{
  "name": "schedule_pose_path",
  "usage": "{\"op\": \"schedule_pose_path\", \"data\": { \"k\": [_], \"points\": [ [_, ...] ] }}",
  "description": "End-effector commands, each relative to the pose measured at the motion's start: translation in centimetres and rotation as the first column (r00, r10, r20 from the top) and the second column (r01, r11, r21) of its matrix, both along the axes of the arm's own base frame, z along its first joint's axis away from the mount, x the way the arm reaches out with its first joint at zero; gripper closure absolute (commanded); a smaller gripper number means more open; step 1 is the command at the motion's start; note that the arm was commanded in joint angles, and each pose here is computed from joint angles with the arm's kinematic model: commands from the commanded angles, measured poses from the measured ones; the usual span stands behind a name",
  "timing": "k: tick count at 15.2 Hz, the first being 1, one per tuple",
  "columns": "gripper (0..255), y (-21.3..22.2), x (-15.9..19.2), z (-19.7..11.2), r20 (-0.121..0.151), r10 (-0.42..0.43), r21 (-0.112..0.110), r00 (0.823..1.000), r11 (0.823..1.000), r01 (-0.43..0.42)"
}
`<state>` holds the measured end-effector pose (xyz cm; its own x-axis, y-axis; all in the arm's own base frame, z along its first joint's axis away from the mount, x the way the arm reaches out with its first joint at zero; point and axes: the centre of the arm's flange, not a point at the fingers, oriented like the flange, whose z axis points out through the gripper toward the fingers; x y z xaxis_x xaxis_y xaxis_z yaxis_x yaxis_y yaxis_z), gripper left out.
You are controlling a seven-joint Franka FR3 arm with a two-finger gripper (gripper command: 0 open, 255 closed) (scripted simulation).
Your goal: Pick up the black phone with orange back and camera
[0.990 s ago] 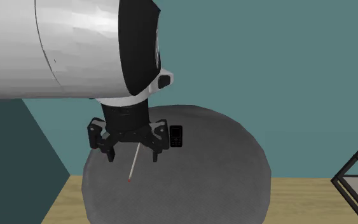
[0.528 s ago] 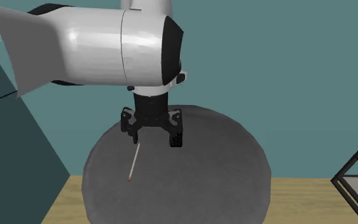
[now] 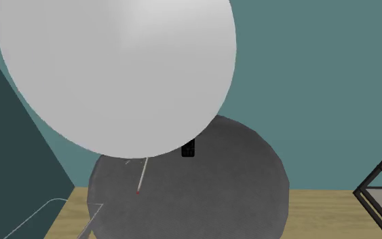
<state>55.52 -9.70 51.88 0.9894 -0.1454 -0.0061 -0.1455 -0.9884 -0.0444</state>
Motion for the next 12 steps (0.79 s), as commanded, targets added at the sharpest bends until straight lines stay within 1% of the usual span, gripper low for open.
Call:
{"op": "schedule_pose_path", "data": {
  "k": [1,4,5,12],
  "points": [
    [0,-1.6,2.0,-1.0,-0.003,-0.003,-0.002,1.000,1.000,0.003],
    [0,-3.4,5.3,-2.3,-0.007,-0.007,-0.005,1.000,1.000,0.007],
    [0,-3.6,5.7,-2.4,-0.008,-0.008,-0.006,1.000,1.000,0.007],
    [0,-3.6,5.7,-6.4,-0.008,-0.008,-0.006,1.000,1.000,0.007]
  ]
}}
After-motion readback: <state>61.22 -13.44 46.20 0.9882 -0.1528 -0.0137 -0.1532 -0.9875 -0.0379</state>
